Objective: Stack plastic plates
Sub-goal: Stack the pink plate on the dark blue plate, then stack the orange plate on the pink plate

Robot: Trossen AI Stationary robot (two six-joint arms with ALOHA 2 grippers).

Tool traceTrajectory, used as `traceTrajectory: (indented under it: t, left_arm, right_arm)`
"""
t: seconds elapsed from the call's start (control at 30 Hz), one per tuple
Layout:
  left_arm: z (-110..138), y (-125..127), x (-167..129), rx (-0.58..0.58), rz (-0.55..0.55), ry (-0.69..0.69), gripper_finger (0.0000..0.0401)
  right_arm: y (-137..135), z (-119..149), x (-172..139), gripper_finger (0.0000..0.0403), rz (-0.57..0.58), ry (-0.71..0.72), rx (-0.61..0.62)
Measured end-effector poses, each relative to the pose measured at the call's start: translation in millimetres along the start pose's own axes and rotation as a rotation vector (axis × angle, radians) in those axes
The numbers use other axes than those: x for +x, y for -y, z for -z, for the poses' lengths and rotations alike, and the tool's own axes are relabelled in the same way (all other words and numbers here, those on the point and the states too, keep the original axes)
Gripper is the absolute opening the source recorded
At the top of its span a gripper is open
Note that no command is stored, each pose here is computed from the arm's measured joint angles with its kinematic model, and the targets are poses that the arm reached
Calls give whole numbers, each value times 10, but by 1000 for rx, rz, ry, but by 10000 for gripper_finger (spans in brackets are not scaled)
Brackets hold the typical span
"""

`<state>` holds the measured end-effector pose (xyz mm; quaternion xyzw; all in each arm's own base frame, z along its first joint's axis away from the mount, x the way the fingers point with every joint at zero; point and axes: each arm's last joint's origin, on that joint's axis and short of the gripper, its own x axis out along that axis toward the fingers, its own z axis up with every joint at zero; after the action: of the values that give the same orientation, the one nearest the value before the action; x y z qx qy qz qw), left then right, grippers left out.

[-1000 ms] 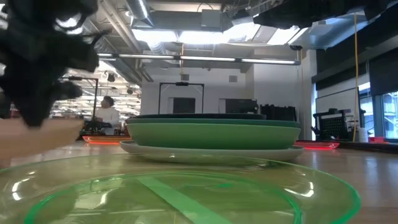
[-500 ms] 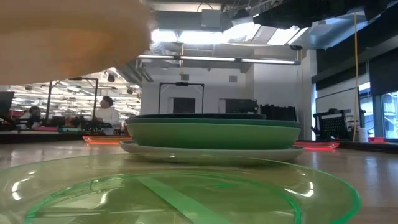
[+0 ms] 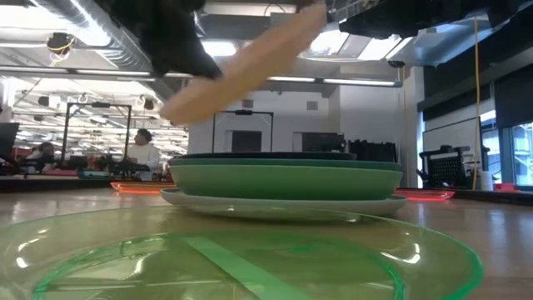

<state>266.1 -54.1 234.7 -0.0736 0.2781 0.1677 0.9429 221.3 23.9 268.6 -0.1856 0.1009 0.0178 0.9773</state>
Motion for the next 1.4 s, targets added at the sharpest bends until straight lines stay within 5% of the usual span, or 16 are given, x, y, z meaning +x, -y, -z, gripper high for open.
traceTrajectory:
  t: [0.37,0.6,1.0,1.4]
  left_arm:
    - [72,-109,386,-40,-59,-27,12]
    - [145,-162,532,-42,-97,-70,50]
    - [46,-248,280,39,-75,-84,90]
    - [136,-658,150,169,-425,-244,91]
  right_arm:
    - [-1,1,0,138,-1,-1,-1]
    - [-1,1,0,138,0,-1,0]
    - [-2,3,0,138,-1,-3,-1]
    - [-2,3,0,138,-1,-2,0]
